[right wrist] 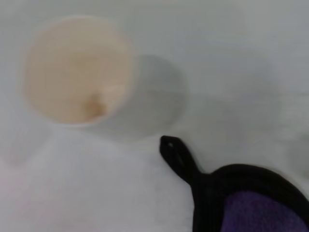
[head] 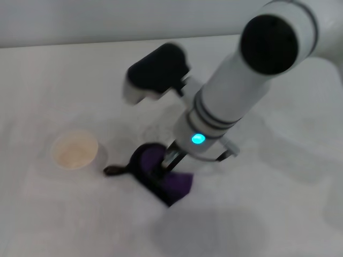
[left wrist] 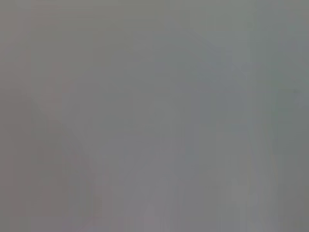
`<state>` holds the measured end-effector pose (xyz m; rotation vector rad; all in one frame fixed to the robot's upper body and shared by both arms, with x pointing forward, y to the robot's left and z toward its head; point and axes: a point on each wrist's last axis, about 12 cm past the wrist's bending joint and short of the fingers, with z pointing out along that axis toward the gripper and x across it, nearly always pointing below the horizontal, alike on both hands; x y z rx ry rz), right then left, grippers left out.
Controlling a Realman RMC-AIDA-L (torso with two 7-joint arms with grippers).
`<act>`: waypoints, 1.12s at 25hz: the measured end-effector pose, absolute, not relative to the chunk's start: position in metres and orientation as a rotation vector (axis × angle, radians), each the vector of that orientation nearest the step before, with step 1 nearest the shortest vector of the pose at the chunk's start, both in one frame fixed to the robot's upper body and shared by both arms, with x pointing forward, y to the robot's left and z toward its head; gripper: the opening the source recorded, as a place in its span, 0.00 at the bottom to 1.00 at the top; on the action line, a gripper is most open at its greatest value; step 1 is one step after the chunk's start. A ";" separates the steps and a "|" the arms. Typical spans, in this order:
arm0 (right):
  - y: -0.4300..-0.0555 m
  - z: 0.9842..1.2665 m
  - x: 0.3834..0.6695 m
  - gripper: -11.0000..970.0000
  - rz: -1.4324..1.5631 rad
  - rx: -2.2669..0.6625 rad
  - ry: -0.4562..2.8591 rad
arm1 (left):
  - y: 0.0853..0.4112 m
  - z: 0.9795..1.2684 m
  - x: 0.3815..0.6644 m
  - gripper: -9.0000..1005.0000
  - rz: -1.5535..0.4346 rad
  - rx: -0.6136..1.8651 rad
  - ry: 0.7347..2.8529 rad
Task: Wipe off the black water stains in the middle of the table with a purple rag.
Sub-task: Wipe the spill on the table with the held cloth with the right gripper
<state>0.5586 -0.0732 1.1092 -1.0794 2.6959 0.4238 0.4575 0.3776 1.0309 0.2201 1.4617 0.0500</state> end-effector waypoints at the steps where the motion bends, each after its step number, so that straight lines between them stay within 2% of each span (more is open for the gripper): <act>1: -0.067 1.108 0.555 0.11 0.442 -1.105 2.692 | 0.377 1.031 0.458 0.88 0.048 0.221 1.461; 9: -0.040 1.105 0.539 0.11 0.602 -1.255 2.639 | 0.372 1.031 0.463 0.88 0.032 0.226 1.459; 28: -0.091 1.113 0.597 0.11 0.075 -0.899 2.672 | 0.374 1.030 0.460 0.88 0.039 0.217 1.464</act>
